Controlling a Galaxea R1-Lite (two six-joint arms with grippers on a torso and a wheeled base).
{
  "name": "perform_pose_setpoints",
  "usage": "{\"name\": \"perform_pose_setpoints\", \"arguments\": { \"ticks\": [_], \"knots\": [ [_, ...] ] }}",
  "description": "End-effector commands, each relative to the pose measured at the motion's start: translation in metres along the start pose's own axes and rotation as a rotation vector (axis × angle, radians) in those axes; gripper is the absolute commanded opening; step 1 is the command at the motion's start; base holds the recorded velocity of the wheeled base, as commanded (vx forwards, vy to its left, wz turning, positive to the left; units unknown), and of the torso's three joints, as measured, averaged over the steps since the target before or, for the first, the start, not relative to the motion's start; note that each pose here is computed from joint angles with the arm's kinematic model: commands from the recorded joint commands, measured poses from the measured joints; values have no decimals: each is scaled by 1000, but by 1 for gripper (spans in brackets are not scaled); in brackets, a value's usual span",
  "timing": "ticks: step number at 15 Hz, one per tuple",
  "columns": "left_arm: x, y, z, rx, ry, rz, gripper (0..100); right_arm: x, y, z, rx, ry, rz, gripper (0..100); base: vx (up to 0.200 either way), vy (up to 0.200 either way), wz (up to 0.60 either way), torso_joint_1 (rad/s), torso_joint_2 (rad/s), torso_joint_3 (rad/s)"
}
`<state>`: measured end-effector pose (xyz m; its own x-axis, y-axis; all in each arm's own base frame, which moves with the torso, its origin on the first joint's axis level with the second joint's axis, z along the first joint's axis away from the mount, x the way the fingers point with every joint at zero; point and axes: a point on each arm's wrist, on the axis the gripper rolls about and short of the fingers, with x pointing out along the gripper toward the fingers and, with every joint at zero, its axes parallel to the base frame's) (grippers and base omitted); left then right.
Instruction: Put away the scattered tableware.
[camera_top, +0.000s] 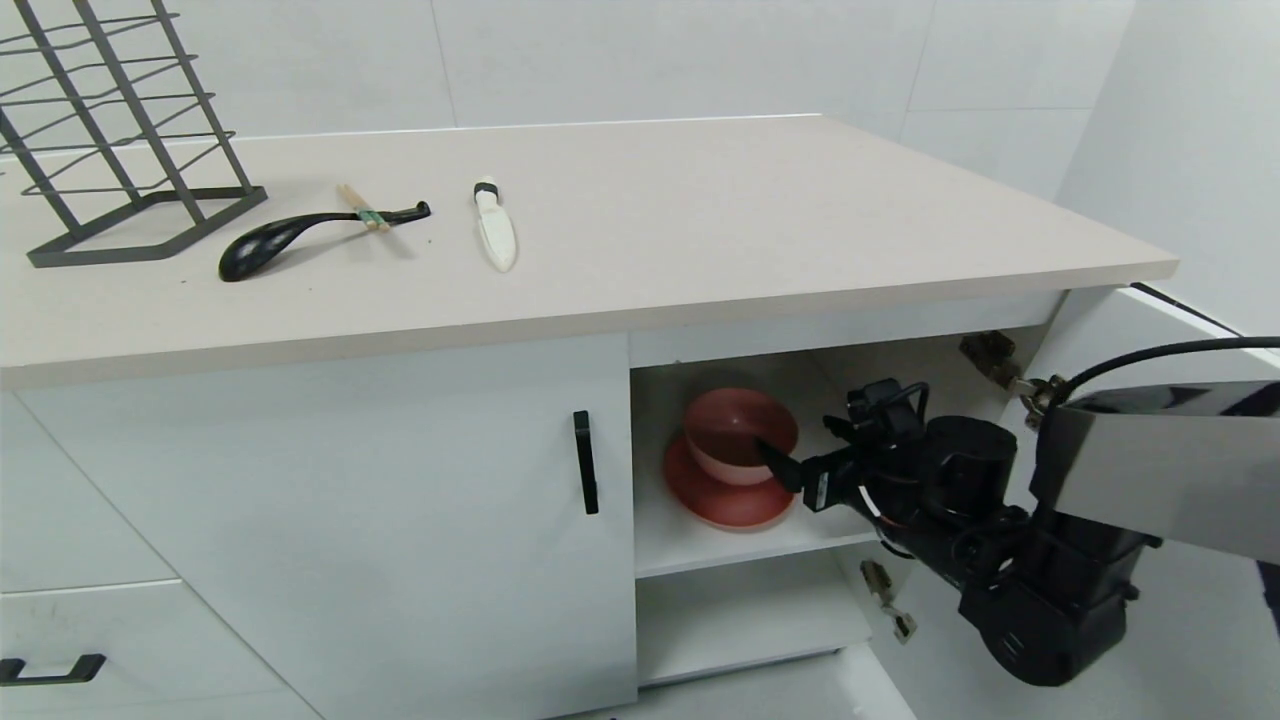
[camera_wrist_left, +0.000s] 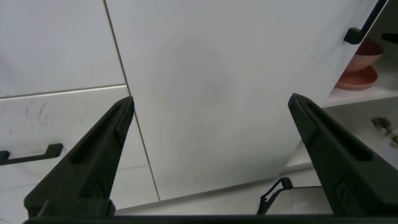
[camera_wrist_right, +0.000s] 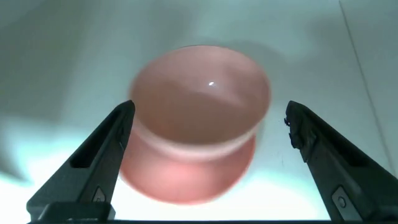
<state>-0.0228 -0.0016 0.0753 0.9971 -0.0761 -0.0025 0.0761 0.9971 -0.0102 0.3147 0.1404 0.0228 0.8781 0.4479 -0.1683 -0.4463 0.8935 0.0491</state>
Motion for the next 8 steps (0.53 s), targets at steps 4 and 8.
{"name": "perform_pose_setpoints", "arguments": {
  "ticks": [4, 8],
  "knots": [
    [0, 0, 0, -2, 0, 3, 100, -101, 18, 49, -8, -46, 43, 100, 0, 0, 0, 0, 0, 0],
    [0, 0, 0, -4, -1, 6, 100, -175, 20, 66, -10, -127, 43, 100, 0, 0, 0, 0, 0, 0]
  ]
}}
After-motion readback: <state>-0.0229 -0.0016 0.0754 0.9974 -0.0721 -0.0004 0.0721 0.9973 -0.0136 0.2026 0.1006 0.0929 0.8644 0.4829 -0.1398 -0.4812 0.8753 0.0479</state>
